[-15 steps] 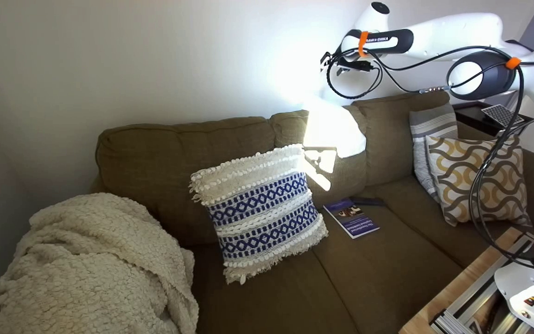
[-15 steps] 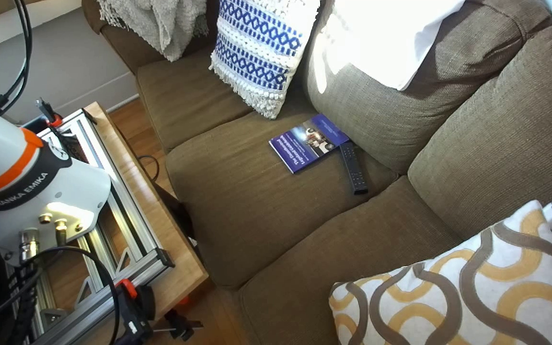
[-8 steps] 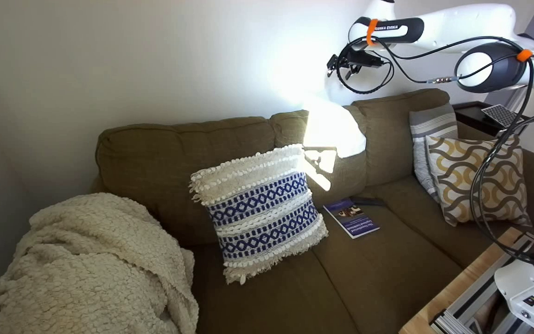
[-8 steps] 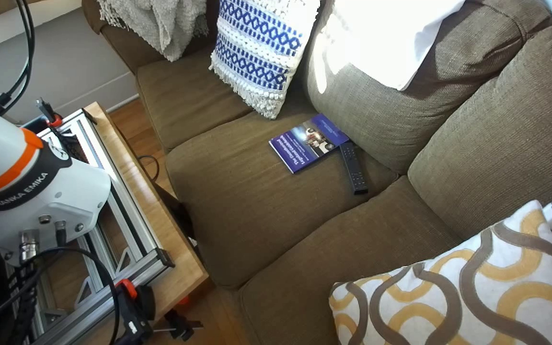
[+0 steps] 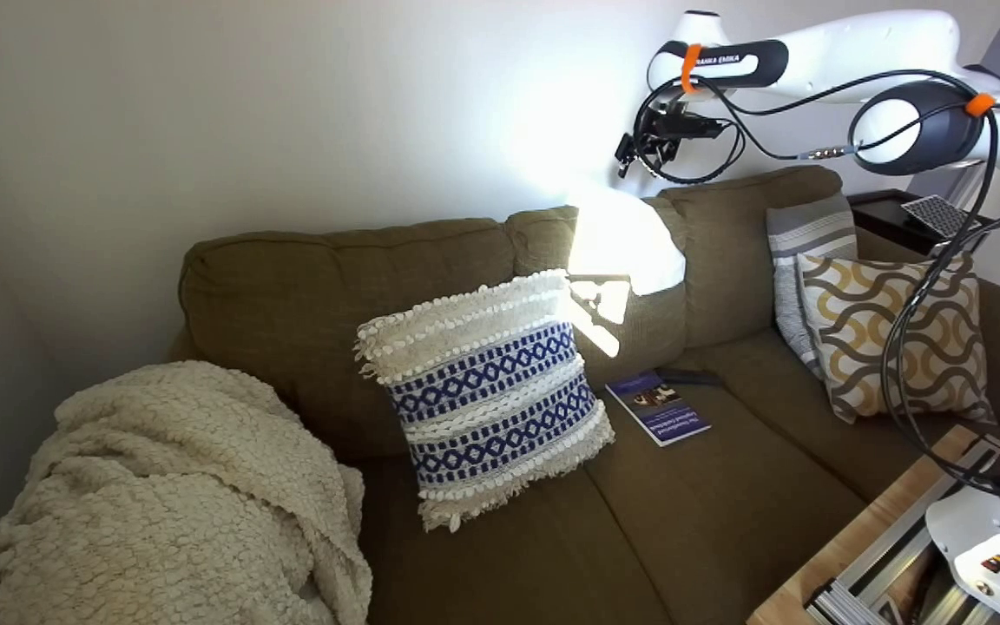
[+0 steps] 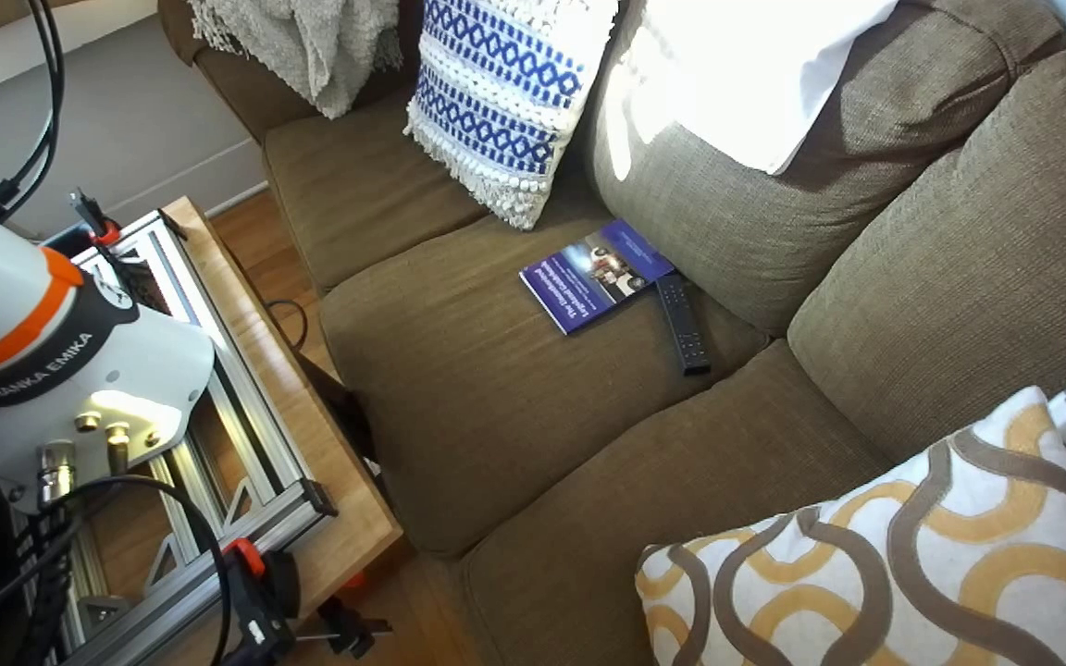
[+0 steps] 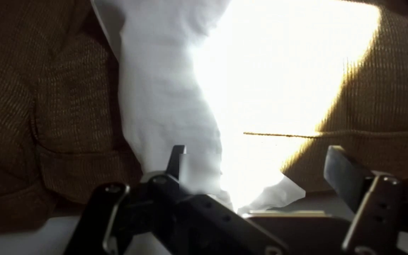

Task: Put the white towel on the backrest of the chair

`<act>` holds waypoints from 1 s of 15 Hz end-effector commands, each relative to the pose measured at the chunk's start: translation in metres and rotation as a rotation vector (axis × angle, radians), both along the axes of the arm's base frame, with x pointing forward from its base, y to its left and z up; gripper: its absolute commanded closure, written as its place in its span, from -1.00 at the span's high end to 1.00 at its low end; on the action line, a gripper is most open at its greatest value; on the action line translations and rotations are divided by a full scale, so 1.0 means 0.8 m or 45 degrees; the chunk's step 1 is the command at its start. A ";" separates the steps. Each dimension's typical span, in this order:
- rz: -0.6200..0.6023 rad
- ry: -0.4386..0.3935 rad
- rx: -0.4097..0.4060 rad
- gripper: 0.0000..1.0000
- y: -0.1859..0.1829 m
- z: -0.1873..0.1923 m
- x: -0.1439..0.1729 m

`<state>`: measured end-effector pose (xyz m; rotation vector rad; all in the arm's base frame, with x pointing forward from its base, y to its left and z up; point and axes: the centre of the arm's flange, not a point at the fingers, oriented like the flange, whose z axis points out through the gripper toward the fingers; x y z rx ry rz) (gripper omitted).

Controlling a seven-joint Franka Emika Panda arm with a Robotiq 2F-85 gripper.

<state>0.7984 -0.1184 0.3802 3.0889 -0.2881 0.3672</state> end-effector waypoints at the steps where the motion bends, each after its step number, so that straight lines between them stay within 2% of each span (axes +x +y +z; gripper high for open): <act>1: 0.035 0.091 -0.095 1.00 0.006 -0.041 0.007; 3: 0.041 0.128 -0.147 1.00 0.007 -0.063 0.012; 7: 0.074 0.190 -0.189 1.00 0.019 -0.103 0.021; 13: 0.105 0.204 -0.271 1.00 0.039 -0.142 0.037; 15: 0.116 0.207 -0.293 0.89 0.043 -0.151 0.039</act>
